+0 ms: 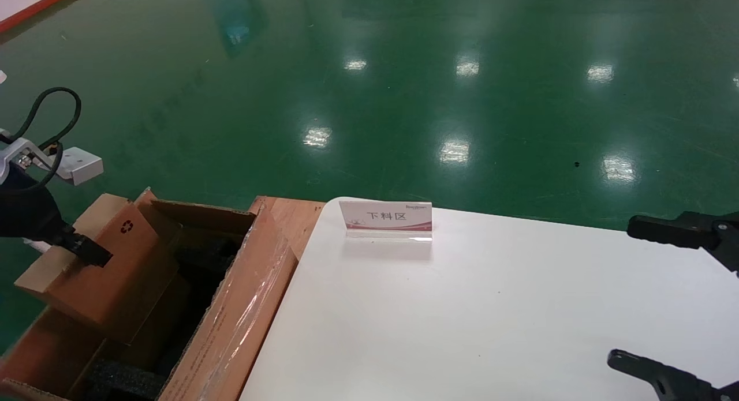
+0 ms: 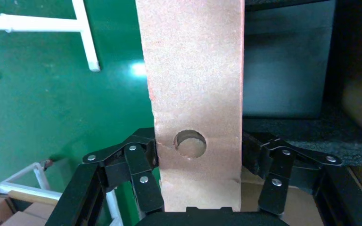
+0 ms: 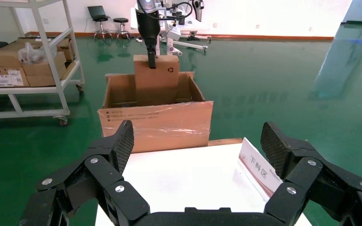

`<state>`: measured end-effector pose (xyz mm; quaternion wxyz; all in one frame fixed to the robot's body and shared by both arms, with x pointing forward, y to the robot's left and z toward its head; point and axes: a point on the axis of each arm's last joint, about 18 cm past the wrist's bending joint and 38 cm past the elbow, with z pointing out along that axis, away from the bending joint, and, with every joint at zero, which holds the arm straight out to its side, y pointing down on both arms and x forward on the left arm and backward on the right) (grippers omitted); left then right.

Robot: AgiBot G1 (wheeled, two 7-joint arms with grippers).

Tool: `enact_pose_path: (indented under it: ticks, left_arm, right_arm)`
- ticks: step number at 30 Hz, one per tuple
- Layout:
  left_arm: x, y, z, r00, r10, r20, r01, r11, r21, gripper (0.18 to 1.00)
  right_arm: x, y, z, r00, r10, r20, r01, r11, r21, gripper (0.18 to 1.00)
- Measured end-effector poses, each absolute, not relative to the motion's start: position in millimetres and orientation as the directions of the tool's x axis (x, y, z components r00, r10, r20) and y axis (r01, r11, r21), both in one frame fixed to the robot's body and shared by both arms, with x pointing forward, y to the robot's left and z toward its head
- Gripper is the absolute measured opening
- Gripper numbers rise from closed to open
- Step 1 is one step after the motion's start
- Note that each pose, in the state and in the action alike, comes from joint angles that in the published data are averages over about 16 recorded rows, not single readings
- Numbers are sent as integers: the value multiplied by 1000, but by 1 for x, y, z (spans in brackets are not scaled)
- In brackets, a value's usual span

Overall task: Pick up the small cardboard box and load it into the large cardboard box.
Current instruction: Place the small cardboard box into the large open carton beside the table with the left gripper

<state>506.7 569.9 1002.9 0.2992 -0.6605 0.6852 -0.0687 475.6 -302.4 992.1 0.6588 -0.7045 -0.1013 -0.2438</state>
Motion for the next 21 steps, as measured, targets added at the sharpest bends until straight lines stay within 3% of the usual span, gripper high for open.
enact_pose_path:
  ticks: [21]
  left_arm:
    - [510,570,983,42,-934,-355,-895,123,-429,338]
  right_arm:
    - [476,-302,992,861,-179,477,464,-111,-879,1001]
